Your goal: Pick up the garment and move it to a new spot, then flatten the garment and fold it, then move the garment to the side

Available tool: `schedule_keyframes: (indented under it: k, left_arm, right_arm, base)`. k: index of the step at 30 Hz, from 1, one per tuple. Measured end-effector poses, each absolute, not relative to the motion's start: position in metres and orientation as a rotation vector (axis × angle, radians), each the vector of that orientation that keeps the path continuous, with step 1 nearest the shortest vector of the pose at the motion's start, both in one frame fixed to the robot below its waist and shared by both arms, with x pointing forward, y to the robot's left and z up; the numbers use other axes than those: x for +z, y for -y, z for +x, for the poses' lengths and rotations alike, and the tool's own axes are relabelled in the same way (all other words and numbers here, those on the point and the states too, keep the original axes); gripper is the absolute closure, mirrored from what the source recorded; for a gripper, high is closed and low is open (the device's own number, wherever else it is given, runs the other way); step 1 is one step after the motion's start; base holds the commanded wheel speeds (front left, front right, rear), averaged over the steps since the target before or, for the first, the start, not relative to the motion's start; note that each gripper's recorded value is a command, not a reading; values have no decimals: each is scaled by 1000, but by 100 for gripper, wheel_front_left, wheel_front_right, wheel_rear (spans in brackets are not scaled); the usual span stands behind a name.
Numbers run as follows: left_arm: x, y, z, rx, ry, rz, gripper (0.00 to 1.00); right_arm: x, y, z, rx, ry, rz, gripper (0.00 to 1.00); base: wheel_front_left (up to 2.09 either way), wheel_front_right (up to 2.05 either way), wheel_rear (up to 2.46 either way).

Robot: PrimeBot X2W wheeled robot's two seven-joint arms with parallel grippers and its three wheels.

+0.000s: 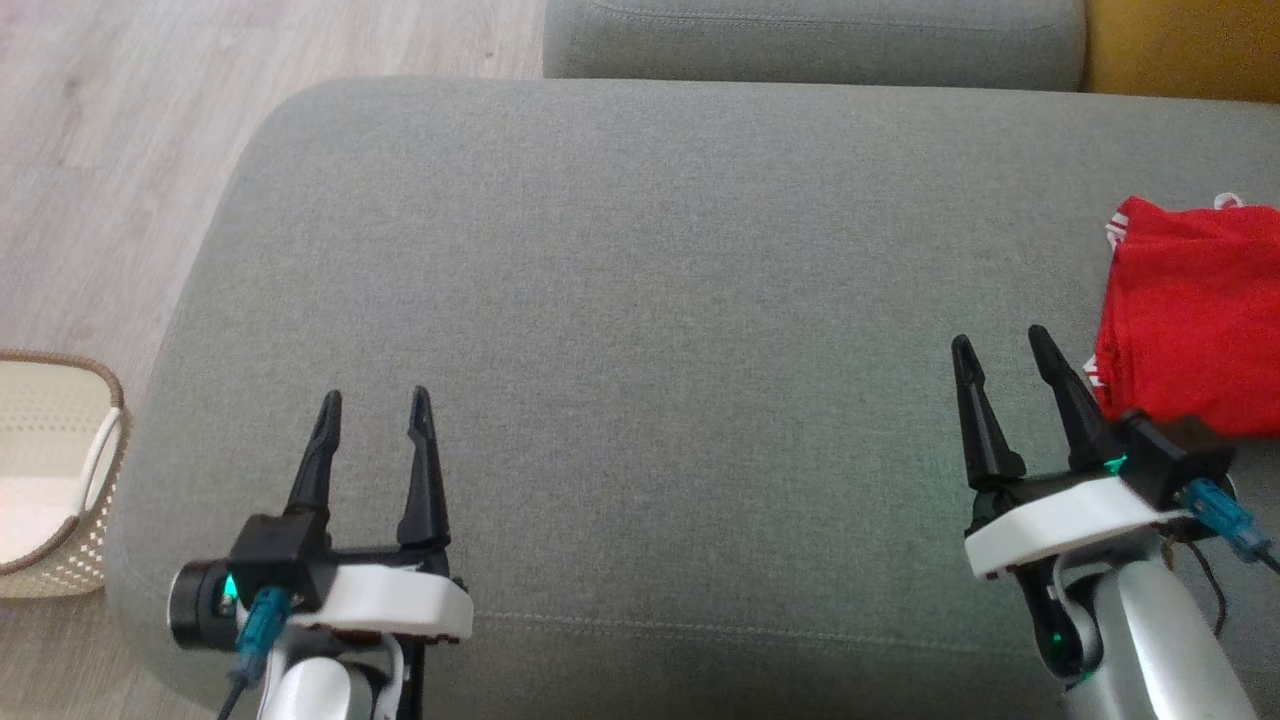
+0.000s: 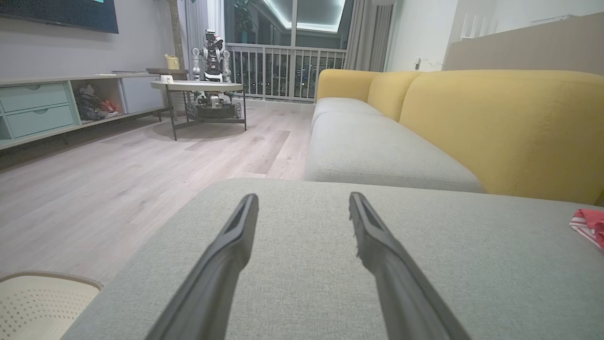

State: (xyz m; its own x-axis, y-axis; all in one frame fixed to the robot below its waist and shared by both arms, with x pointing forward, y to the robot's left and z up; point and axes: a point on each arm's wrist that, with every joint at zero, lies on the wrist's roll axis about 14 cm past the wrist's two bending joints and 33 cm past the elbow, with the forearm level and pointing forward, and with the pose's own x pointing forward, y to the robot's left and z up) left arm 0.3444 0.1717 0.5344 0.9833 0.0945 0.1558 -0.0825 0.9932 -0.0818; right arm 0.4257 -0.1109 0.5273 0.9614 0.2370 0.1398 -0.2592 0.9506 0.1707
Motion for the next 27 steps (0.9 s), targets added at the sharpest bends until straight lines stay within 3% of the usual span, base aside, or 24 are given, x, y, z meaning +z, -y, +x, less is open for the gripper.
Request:
schedule_keyframes:
  k: [27]
  left_arm:
    - [531, -178, 344, 80, 150, -156, 0]
  right_arm:
    - [529, 115, 429, 235, 131, 185, 0]
  base:
    - [0, 0, 0]
